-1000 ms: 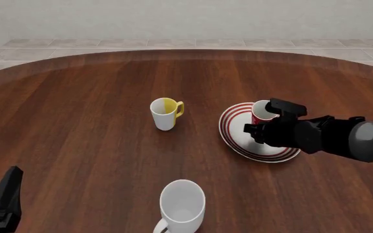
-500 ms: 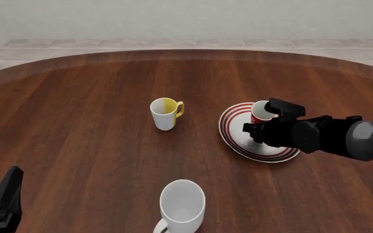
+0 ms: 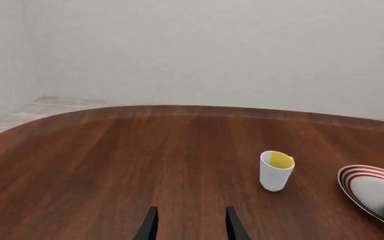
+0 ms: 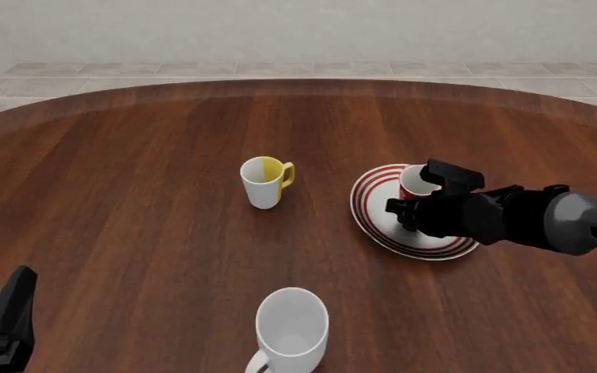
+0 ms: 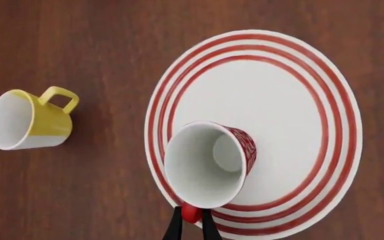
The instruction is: Pick up the red mug and put it on the plate
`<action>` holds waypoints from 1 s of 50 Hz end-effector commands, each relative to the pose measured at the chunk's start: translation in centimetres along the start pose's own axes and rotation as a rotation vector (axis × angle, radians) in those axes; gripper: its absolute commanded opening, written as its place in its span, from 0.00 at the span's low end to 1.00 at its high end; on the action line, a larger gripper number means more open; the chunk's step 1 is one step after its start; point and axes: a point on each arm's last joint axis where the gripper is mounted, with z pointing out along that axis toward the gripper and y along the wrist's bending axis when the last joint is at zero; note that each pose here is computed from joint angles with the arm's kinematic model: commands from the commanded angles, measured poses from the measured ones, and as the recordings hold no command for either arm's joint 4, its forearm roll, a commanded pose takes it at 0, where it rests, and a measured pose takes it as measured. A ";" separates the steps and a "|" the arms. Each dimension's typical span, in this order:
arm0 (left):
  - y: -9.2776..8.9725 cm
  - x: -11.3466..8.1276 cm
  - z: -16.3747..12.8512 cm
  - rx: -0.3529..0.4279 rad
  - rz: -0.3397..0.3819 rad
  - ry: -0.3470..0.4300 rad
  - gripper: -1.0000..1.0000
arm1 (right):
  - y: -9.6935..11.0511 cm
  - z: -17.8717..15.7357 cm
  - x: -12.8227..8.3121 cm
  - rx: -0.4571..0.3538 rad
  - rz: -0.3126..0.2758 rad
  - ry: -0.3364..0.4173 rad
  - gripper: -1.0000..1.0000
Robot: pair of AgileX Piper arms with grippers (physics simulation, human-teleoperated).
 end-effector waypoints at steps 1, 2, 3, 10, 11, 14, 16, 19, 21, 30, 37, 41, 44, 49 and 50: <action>0.0 -0.1 0.0 0.000 0.001 0.000 1.00 | 0.1 0.2 0.0 0.000 0.003 0.003 0.00; 0.0 -0.2 0.0 0.000 0.001 -0.001 1.00 | 0.0 0.3 0.0 0.002 0.004 0.005 0.00; 0.0 -0.3 -0.1 0.000 0.001 0.000 1.00 | 0.0 0.4 0.1 0.003 0.005 0.007 0.00; 0.0 -0.2 0.0 0.000 0.000 -0.001 1.00 | -0.3 0.3 -0.2 0.010 0.010 0.004 0.00; 0.0 -0.2 0.0 0.000 0.000 -0.001 1.00 | -0.2 0.3 -0.2 0.009 0.007 0.004 0.00; 0.0 -0.1 0.0 0.000 0.000 -0.001 1.00 | -0.4 0.5 -0.1 0.013 0.010 0.006 0.00; 0.0 -0.3 -0.1 0.000 0.000 -0.001 1.00 | -0.6 0.5 -0.2 0.017 0.013 0.006 0.00; 0.0 -0.2 0.0 0.000 0.000 -0.001 1.00 | -0.6 0.4 -0.1 0.017 0.013 0.008 0.00; 0.0 -0.1 0.0 0.000 0.000 -0.001 1.00 | -0.6 0.5 -0.1 0.019 0.016 0.009 0.00; 0.0 0.0 0.0 0.001 0.004 -0.001 1.00 | -0.7 0.8 0.1 0.022 0.021 0.016 0.00; 0.0 -0.1 0.0 0.002 0.005 -0.002 1.00 | -0.7 1.0 0.1 0.022 0.016 0.020 0.00; 0.0 -0.1 0.0 0.001 0.006 -0.001 1.00 | -1.0 1.0 0.1 0.028 0.014 0.018 0.00; 0.0 0.0 0.0 0.002 0.006 0.000 1.00 | -0.9 0.8 0.0 0.024 0.011 0.013 0.00; 0.0 -0.1 0.0 0.002 0.007 -0.001 1.00 | -0.7 0.8 0.0 0.020 0.007 0.012 0.00; 0.0 -0.2 0.0 0.002 0.007 -0.001 1.00 | -1.3 1.0 -0.1 0.035 0.022 0.017 0.00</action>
